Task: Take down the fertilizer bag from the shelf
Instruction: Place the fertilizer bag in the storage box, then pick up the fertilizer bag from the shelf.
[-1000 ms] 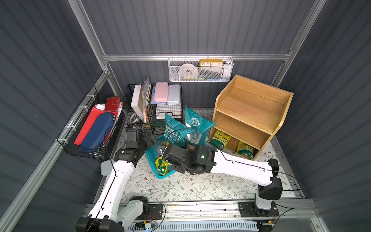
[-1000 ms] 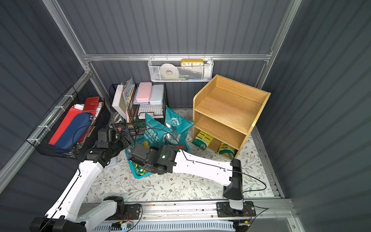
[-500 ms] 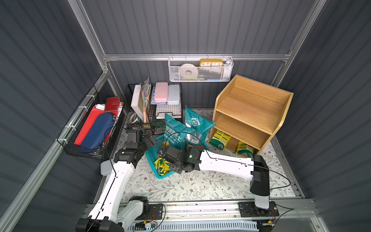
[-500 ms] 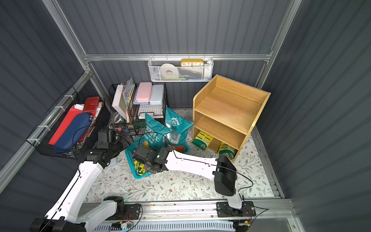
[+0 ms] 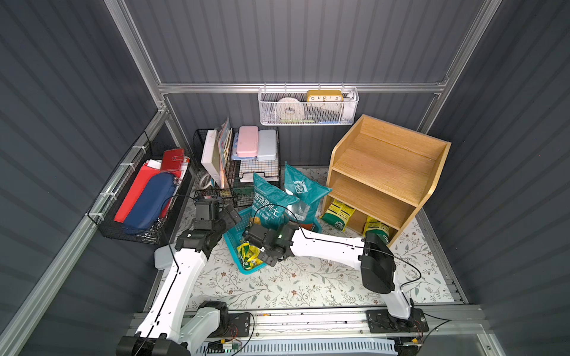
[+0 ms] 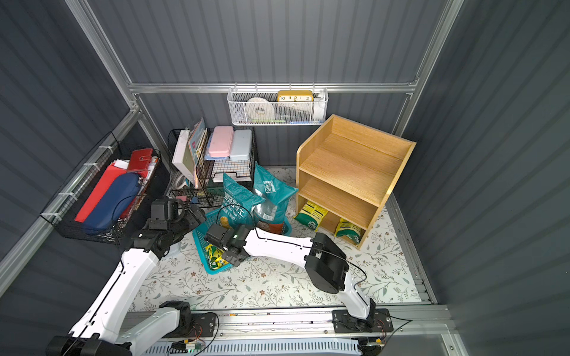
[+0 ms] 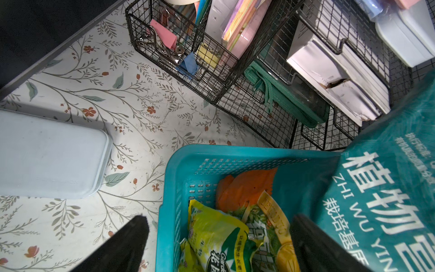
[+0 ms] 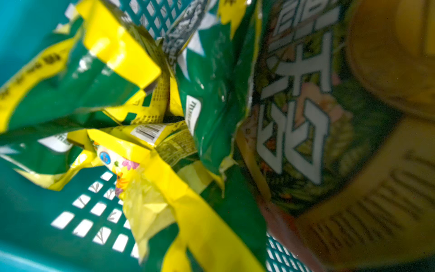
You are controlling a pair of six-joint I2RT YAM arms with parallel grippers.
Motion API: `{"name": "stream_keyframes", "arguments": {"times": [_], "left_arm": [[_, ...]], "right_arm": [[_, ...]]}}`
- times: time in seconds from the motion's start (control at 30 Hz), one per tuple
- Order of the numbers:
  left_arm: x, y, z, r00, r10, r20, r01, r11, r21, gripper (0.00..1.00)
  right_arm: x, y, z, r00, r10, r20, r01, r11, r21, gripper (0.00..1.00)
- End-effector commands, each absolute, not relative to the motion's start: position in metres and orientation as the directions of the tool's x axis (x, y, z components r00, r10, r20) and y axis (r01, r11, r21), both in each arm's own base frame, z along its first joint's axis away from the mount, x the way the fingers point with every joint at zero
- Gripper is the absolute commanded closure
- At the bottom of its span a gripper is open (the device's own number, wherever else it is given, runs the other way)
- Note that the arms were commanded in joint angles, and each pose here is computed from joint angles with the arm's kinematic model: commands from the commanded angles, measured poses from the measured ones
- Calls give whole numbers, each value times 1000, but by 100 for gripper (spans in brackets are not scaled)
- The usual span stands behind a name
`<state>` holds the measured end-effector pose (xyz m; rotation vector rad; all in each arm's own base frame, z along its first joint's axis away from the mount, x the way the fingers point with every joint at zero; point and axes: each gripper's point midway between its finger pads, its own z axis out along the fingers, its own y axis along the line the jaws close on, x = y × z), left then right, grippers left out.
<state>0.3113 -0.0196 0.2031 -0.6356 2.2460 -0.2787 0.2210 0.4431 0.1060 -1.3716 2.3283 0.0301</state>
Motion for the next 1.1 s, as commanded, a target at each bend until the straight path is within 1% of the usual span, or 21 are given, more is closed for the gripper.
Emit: {"name": "stream_keyframes", "arguments": {"times": [0.0, 0.03, 0.13, 0.23, 0.3, 0.37, 0.43, 0.5, 0.63, 0.7, 0.8, 0.9, 1.07], "left_arm": [[308, -24, 197, -593, -541, -597, -357, 841, -407, 1], [309, -25, 197, -594, -542, -594, -354, 839, -412, 1], [310, -28, 195, -599, -548, -584, -350, 835, -424, 1], [312, -30, 194, -604, -550, -576, -346, 833, -433, 1], [313, -33, 193, -611, -550, -570, -337, 832, -441, 1], [315, -39, 193, -628, -539, -562, -312, 836, -452, 1], [318, -46, 192, -655, -519, -550, -279, 842, -462, 1], [321, -52, 190, -680, -501, -536, -255, 847, -467, 1], [328, -59, 187, -710, -483, -513, -239, 850, -469, 1], [330, -60, 187, -713, -482, -509, -238, 849, -471, 1], [333, -61, 187, -711, -483, -512, -231, 847, -478, 1], [335, -62, 190, -709, -483, -515, -227, 846, -482, 1], [335, -61, 194, -707, -484, -516, -229, 847, -481, 1]], "right_arm": [[219, 431, 147, -410, -801, -435, -827, 528, -194, 60], [223, 426, 160, -407, -789, -461, -815, 541, -206, 53], [232, 408, 198, -394, -749, -532, -784, 577, -231, 42], [241, 382, 222, -400, -718, -570, -746, 616, -253, 38], [249, 357, 228, -419, -706, -570, -711, 646, -278, 37], [261, 323, 225, -468, -688, -555, -658, 690, -300, 36], [270, 285, 215, -530, -670, -520, -604, 728, -322, 36], [273, 254, 203, -566, -667, -485, -569, 742, -356, 36], [269, 204, 171, -601, -717, -354, -530, 689, -494, 36], [266, 188, 158, -638, -713, -292, -522, 678, -517, 36], [270, 178, 137, -650, -718, -247, -523, 659, -541, 36], [284, 170, 118, -659, -722, -211, -514, 637, -575, 36], [312, 156, 79, -650, -752, -104, -507, 532, -678, 34]]}}
